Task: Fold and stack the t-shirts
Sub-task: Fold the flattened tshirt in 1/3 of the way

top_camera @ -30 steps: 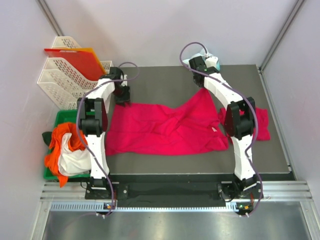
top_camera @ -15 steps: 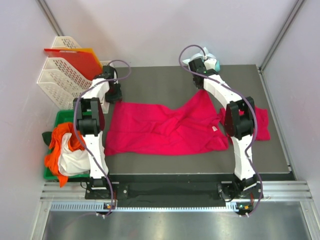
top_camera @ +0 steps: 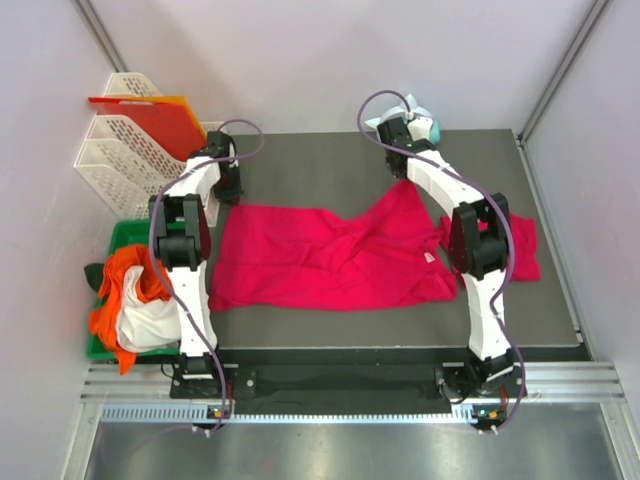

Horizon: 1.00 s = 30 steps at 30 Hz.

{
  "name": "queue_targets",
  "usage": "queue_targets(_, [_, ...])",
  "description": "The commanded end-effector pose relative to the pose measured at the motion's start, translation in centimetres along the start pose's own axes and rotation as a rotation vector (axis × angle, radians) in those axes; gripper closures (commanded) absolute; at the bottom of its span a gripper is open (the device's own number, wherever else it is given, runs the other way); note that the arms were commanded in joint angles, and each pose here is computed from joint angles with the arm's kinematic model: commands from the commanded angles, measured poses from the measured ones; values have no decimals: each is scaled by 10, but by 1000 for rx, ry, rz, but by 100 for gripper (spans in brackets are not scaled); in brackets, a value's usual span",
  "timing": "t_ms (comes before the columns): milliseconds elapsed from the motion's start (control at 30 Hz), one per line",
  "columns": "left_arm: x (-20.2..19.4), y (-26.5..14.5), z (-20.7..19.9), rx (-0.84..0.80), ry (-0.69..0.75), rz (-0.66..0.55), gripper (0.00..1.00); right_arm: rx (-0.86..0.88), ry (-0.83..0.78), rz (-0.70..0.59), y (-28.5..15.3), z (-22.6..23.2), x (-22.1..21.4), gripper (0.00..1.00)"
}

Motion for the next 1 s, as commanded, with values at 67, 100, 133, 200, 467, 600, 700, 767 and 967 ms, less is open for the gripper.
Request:
queue_targets(67, [-19,6,10,28,9,53,100,5,40,-53,-16,-14,25,100])
queue_targets(100, [-18,4,11,28,8,46,100,3,42,-55,-16,-15,26,100])
queue_targets(133, [-17,3,10,26,6,38,100,0,42,-57,-15,-17,27,100])
queue_targets(200, [-12,-2,9,14,7,17,100,2,45,-65,-16,-18,31,100])
queue_targets(467, [35,-19,6,7,20,-110,100,1,115,-102,-8,-27,70,100])
queue_targets(600, [49,-19,5,9,16,-131,100,-7,104,-117,-1,-24,82,100])
queue_targets(700, [61,-23,6,11,16,-164,100,6,100,-154,-2,-20,97,100])
queue_targets(767, [65,-24,4,9,20,-177,100,23,97,-170,-2,-17,105,100])
queue_targets(967, [66,-12,5,12,20,-170,100,49,85,-187,5,-7,110,100])
Point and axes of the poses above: each gripper's point midway between its finger pads, its own y axis out along the fingers, its own z axis along the line the jaws close on, x = y × z, the point moved 3 cm from there along -y, back along the fingers, and after that the axes turned 3 degrees about y, right-handed, at the moved point
